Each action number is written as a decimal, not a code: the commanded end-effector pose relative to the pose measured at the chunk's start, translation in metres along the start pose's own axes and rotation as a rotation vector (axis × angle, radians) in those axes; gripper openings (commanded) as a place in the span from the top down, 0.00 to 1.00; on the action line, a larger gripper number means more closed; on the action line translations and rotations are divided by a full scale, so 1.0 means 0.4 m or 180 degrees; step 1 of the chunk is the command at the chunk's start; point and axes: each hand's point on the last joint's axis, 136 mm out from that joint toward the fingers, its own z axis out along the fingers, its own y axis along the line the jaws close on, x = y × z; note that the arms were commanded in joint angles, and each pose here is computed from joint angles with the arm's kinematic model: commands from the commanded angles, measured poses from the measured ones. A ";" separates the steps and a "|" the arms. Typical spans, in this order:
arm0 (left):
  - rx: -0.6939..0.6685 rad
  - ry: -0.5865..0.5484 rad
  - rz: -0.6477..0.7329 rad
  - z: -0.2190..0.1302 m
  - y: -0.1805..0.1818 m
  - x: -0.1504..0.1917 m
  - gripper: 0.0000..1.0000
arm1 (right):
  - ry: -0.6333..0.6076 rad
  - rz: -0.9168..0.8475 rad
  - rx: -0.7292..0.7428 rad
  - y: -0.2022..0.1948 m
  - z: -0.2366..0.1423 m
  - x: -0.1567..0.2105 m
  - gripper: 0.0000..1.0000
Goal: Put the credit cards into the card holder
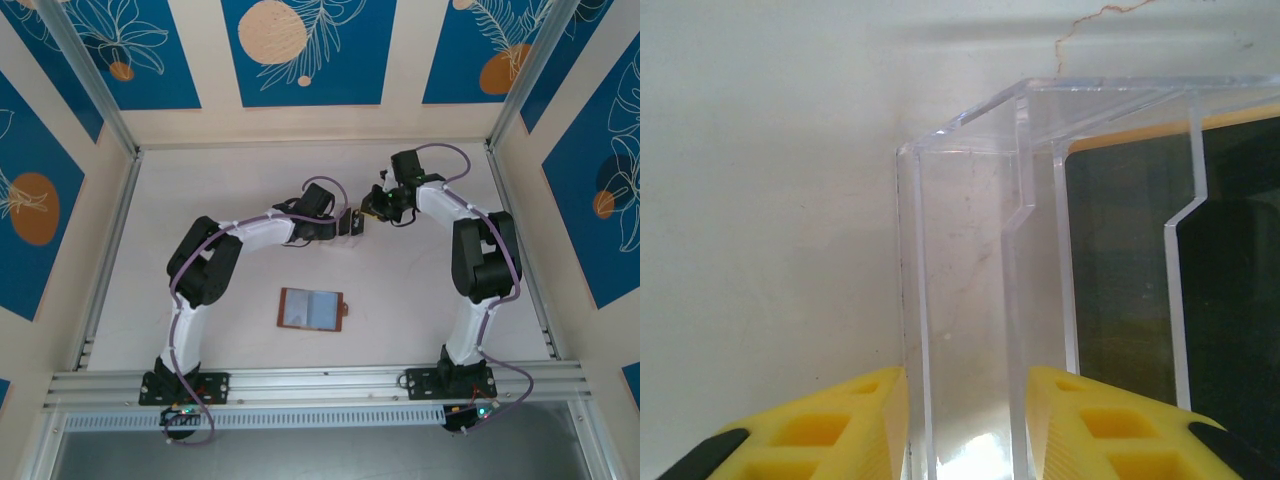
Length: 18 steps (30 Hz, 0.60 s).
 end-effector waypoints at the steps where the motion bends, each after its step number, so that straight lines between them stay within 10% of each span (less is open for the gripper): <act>1: -0.0416 0.0507 -0.0006 0.071 0.117 0.136 0.65 | 0.0048 -0.0070 -0.0133 0.037 -0.020 0.021 0.81; 18: -0.0419 0.0521 -0.0003 0.074 0.120 0.142 0.65 | -0.0117 -0.0301 0.0543 0.000 -0.035 0.022 0.81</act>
